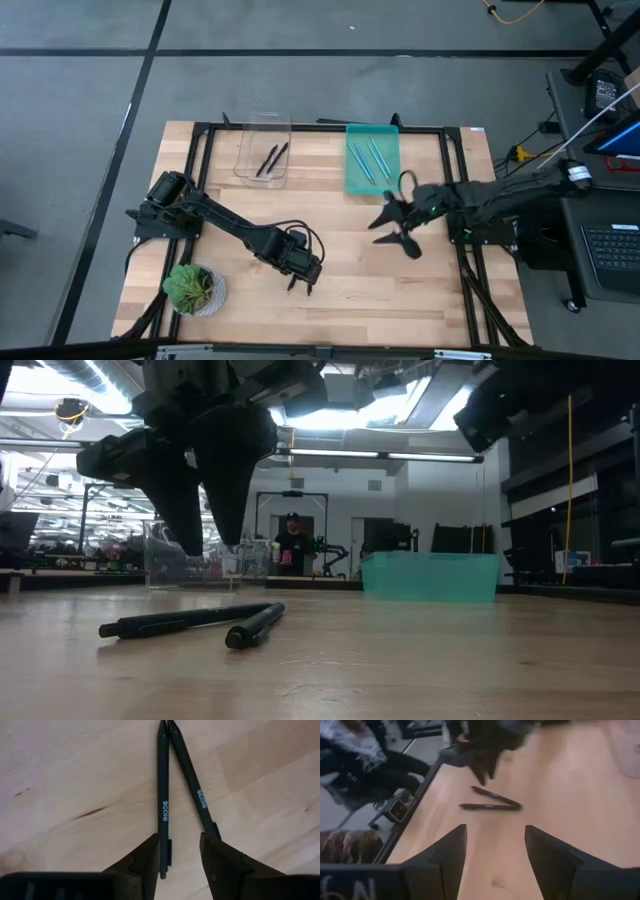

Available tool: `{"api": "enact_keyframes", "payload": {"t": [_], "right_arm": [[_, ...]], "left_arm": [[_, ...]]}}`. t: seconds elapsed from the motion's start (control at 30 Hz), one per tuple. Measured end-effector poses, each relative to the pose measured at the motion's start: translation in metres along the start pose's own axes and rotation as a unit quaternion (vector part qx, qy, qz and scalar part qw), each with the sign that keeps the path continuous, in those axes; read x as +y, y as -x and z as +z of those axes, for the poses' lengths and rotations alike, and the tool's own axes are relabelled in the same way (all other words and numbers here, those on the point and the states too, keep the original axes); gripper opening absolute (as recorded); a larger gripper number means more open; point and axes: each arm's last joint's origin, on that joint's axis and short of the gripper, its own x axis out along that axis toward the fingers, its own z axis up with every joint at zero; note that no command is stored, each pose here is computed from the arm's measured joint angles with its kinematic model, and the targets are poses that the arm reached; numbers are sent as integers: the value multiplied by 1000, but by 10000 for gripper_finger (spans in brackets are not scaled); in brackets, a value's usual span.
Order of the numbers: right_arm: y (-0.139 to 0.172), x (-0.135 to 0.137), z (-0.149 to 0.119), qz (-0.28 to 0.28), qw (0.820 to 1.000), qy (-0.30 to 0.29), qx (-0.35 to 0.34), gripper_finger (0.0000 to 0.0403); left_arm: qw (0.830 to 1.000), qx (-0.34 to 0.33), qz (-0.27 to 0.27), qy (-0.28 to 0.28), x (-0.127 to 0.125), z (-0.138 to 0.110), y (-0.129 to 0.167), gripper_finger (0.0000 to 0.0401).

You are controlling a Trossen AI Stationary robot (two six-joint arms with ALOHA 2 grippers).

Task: Sort pens & pencils
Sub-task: Put the black pen into the transparent bin

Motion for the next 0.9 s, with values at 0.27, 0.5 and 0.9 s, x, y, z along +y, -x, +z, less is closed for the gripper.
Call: {"api": "enact_keyframes", "payload": {"t": [0.27, 0.5, 0.9], "right_arm": [[-57, 20, 7, 26, 998, 43, -24, 202], [-85, 21, 19, 4, 999, 40, -22, 165], [-113, 32, 21, 36, 998, 60, 2, 12]], "left_arm": [[1000, -4, 0, 0, 0, 0, 0, 134], [1000, -4, 0, 0, 0, 0, 0, 134], [1000, -4, -2, 0, 0, 0, 0, 133]]}}
